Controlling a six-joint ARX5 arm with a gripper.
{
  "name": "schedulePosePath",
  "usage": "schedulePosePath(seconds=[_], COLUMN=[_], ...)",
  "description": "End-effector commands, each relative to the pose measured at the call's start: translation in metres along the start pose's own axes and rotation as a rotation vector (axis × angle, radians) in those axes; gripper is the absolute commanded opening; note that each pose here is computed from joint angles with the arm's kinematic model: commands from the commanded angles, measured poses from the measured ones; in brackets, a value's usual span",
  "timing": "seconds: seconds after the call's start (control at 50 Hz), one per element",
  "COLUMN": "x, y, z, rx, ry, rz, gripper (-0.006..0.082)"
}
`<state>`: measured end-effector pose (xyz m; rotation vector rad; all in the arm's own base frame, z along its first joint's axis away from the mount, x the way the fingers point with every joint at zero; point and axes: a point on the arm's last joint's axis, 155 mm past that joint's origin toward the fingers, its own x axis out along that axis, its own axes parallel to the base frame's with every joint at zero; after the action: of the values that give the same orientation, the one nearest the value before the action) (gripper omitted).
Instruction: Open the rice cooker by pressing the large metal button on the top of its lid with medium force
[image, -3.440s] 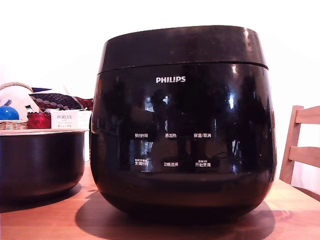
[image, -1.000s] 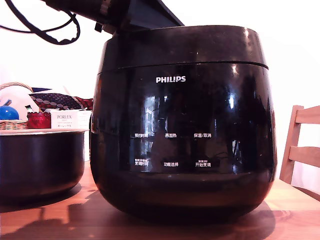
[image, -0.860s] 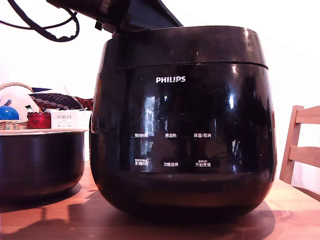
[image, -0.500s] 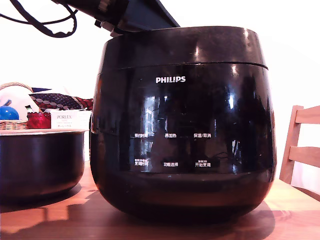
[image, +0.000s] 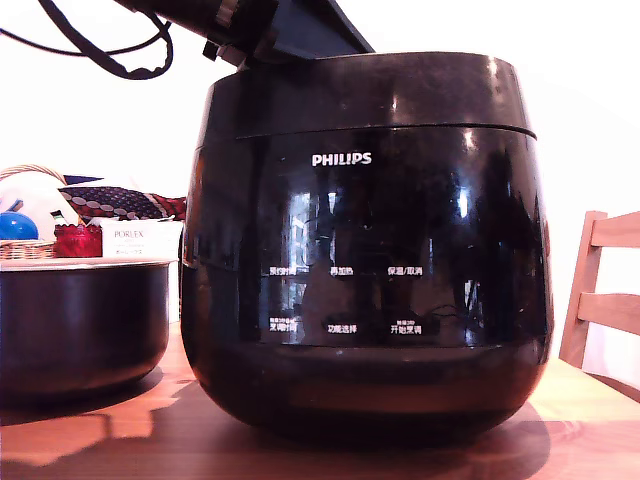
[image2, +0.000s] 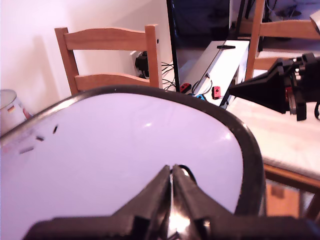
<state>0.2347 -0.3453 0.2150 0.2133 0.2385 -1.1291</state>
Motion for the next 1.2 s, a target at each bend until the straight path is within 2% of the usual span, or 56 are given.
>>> schedulePosePath(seconds=[0.0, 0.1, 0.12, 0.2, 0.42, 0.66, 0.84, 1.18], x=[0.0, -0.01, -0.03, -0.041, -0.071, -0.116, -0.159, -0.229], y=[0.001, 0.006, 0.019, 0.028, 0.065, 0.103, 0.135, 0.166], z=[-0.023, 0.009, 0.042, 0.049, 0.042, 0.041, 0.031, 0.02], rx=[-0.044, -0.039, -0.03, -0.03, -0.027, -0.053, -0.045, -0.062], ry=[0.056, -0.018, -0.103, -0.121, -0.08, -0.078, -0.034, -0.004], rz=[0.01, 0.035, 0.115, 0.158, 0.32, 0.479, 0.655, 0.893], gripper=[-0.0019, -0.0019, -0.0019, -0.0019, -0.0019, -0.0019, -0.0019, -0.0019])
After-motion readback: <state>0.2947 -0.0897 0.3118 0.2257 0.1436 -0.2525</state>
